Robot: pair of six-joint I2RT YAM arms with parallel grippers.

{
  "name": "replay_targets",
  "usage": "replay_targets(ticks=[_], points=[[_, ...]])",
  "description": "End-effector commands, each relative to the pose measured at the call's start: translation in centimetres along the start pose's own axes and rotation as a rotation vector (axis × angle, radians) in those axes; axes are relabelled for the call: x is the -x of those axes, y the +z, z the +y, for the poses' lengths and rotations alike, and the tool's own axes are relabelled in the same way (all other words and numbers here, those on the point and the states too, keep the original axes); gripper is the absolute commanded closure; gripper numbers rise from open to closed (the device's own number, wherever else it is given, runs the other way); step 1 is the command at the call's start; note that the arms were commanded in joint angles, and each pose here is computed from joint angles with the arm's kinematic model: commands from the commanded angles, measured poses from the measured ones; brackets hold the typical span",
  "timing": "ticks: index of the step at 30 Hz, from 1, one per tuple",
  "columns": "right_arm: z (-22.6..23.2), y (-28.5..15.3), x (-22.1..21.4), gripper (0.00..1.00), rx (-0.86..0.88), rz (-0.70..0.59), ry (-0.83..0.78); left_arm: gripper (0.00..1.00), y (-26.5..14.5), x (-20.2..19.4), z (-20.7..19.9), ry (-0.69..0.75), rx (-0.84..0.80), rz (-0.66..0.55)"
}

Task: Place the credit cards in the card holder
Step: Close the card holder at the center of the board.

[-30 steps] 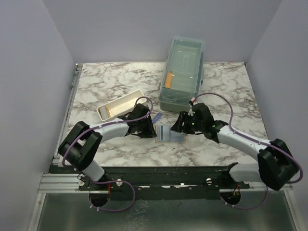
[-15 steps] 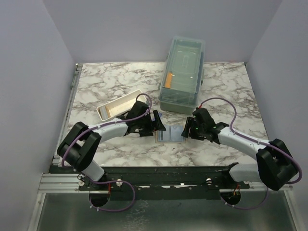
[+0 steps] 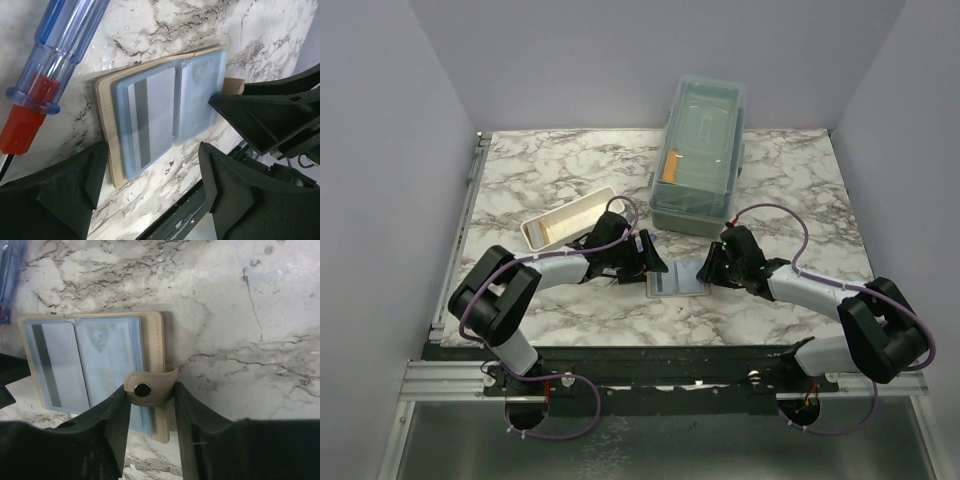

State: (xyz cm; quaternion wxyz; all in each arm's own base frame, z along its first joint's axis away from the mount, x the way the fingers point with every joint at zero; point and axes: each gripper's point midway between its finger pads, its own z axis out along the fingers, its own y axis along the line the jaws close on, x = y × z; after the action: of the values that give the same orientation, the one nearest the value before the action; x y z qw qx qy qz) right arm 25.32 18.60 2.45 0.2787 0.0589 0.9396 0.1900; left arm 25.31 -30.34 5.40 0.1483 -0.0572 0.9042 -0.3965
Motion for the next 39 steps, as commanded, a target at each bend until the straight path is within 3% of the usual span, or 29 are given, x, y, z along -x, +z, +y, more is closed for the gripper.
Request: replay_targets(ticks=[1, 9, 15, 21, 24, 28, 32, 39], points=[[1.3, 0.5, -2.3, 0.63, 0.125, 0.064, 0.020, 0.25, -1.7, 0.5, -4.4, 0.038, -0.156, -0.029], [4.1, -0.1, -2.7, 0.66, 0.284, 0.078, 0.113, 0.28, -2.1, 0.2, -10.1, 0.115, -0.258, -0.061], [0.9, -0.7, -2.5, 0.59, 0.067, 0.081, 0.162, 0.29, 1.5, -0.6, -8.9, 0.093, -0.219, 0.009], [0.3, -2.8, -1.6, 0.51, 0.057, 0.013, 0.135, 0.31, 3.2, -1.5, -6.9, 0.079, -0.189, 0.062], [0.8, -3.2, -1.0, 0.50, 0.086, -0.004, 0.089, 0.26, 1.4, -1.2, -8.0, 0.115, -0.223, 0.038], [2.2, -3.2, -0.5, 0.48, 0.150, -0.009, 0.066, 0.16, -2.3, 0.4, -7.3, 0.204, -0.120, -0.039], [2.9, -2.6, 0.0, 0.46, 0.164, -0.001, 0.044, 0.05, -5.8, 1.7, -3.6, 0.157, -0.015, -0.098], [3.2, -1.8, 0.1, 0.45, 0.167, 0.012, 0.029, 0.03, -6.9, 0.2, 0.8, 0.040, 0.110, -0.082]])
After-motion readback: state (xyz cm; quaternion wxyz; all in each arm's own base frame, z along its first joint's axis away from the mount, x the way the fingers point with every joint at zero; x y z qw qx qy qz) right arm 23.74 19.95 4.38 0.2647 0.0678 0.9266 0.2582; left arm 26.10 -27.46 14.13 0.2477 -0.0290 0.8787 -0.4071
